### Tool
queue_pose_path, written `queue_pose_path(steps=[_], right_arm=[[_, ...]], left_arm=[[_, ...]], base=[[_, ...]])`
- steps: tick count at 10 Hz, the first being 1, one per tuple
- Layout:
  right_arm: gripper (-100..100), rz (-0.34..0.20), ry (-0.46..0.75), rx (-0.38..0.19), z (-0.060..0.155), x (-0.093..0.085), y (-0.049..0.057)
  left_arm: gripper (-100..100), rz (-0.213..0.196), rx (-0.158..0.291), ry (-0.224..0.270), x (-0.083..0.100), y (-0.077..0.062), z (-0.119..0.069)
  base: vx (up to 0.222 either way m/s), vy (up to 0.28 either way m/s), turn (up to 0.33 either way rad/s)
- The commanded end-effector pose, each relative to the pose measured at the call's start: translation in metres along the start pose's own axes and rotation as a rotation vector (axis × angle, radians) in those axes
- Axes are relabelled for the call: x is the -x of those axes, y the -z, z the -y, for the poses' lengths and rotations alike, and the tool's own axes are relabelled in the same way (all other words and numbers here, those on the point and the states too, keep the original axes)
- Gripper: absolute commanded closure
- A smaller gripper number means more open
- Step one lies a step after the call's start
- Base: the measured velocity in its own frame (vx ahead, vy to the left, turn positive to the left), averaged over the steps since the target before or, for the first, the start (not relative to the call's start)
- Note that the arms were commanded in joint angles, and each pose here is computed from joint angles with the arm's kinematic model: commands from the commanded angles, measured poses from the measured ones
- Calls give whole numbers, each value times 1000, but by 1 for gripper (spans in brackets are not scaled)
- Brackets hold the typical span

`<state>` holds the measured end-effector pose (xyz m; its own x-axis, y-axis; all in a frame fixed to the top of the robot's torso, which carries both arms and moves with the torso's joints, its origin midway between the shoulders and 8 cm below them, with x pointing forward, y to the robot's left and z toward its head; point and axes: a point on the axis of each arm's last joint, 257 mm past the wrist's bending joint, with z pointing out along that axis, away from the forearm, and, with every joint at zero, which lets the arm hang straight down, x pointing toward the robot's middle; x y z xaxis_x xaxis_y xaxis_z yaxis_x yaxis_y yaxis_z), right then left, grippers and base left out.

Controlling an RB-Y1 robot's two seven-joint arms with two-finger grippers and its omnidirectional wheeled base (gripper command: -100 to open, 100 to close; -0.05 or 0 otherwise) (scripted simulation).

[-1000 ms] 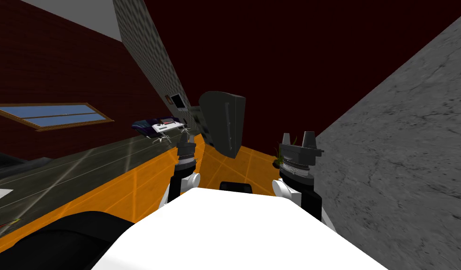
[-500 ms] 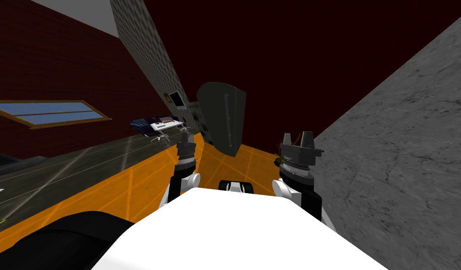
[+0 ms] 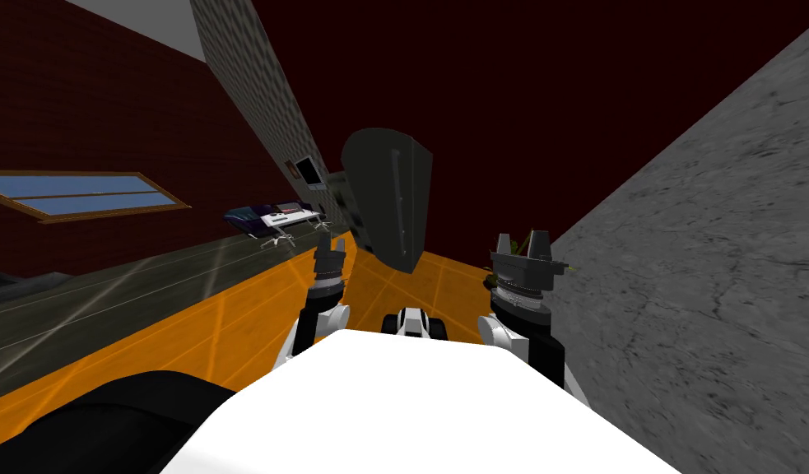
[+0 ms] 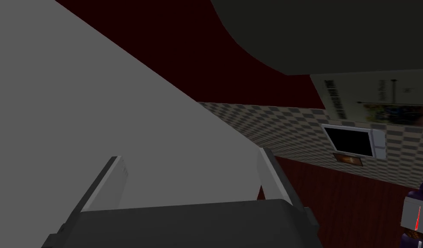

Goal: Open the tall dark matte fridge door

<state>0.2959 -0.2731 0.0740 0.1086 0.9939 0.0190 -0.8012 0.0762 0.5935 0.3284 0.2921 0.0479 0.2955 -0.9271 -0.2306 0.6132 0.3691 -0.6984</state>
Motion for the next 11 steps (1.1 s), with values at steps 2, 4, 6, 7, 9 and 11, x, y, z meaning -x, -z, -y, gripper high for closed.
queue_pose_path(steps=[2,4,6,7,9,11], right_arm=[[0,0,0,0,0,0,0],[0,0,0,0,0,0,0],[0,0,0,0,0,0,0],[0,0,0,0,0,0,0],[0,0,0,0,0,0,0],[0,0,0,0,0,0,0]], left_arm=[[-100,-82,29,-55,-16,3,-25],[-100,-106,55,-80,-22,7,-41],[-100,-124,86,-105,-27,12,-61],[-100,-133,103,-117,-30,15,-71],[-100,-148,139,-141,-35,21,-92],[-100,-165,174,-165,-40,28,-112]], base=[[90,-42,-15],[107,-39,-11],[98,-45,-13],[109,-28,-16],[107,-42,-18],[115,-50,-16]])
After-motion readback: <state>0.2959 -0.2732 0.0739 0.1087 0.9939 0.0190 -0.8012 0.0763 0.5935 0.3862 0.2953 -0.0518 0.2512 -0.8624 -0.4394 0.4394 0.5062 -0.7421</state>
